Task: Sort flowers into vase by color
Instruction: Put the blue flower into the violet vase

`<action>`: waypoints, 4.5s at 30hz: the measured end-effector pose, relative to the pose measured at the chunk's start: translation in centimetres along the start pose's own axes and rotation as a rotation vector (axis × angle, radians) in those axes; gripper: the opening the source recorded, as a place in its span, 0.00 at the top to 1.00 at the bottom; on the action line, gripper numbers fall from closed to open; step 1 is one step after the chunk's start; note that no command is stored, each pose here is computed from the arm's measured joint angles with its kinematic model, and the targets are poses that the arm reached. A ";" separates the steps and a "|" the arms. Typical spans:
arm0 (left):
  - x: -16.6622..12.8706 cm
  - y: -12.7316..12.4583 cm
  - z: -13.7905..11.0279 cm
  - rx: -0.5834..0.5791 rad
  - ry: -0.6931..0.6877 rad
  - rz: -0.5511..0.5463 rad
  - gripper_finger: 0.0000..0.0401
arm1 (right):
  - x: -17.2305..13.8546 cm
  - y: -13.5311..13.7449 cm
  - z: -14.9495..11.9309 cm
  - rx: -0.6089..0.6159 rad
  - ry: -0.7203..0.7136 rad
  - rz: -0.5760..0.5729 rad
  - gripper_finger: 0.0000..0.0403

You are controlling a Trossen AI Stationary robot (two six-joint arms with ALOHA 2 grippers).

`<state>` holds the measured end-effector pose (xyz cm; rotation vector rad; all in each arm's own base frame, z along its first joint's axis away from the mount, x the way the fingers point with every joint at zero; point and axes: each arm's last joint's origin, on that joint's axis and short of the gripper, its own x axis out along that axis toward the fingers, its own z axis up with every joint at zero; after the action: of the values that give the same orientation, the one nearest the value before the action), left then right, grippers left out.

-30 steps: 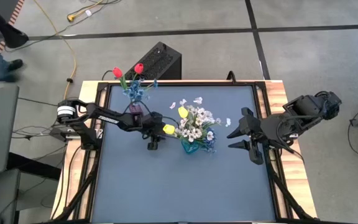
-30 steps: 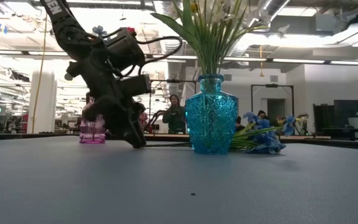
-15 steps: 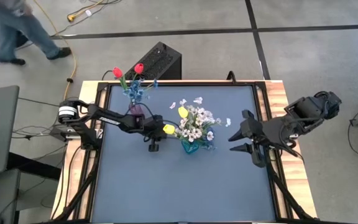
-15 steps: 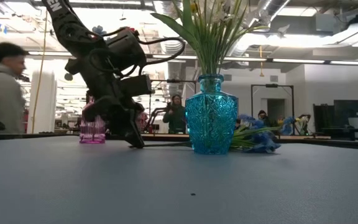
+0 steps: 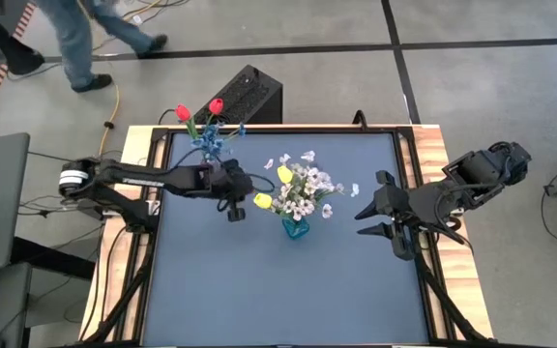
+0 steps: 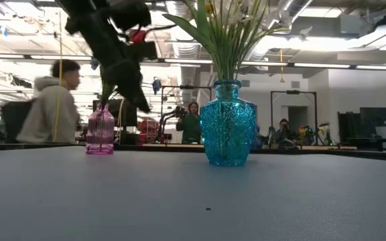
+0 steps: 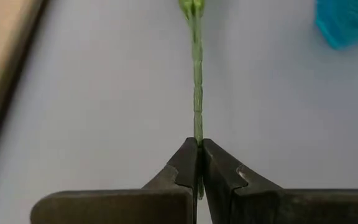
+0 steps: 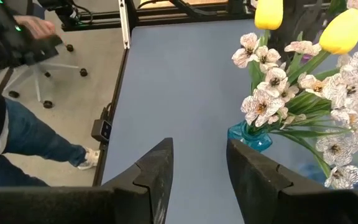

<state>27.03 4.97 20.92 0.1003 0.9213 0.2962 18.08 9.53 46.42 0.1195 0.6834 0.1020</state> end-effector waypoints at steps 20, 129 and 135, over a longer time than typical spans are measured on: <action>-13.2 3.7 9.2 -0.021 -0.277 0.427 1.00 | 0.0 -0.1 0.3 -0.044 -0.046 -0.058 0.56; -17.6 -0.3 8.9 -0.284 -1.169 -0.347 0.37 | 17.0 -9.5 10.1 -0.026 -0.420 -0.108 0.93; -17.5 -0.4 8.8 -0.286 -1.144 -0.347 0.41 | 17.4 -9.6 9.9 -0.025 -0.393 -0.111 0.93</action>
<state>24.21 -0.15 39.57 -0.1498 -0.2489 0.0121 38.27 1.63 41.84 0.0739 0.2957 -0.0204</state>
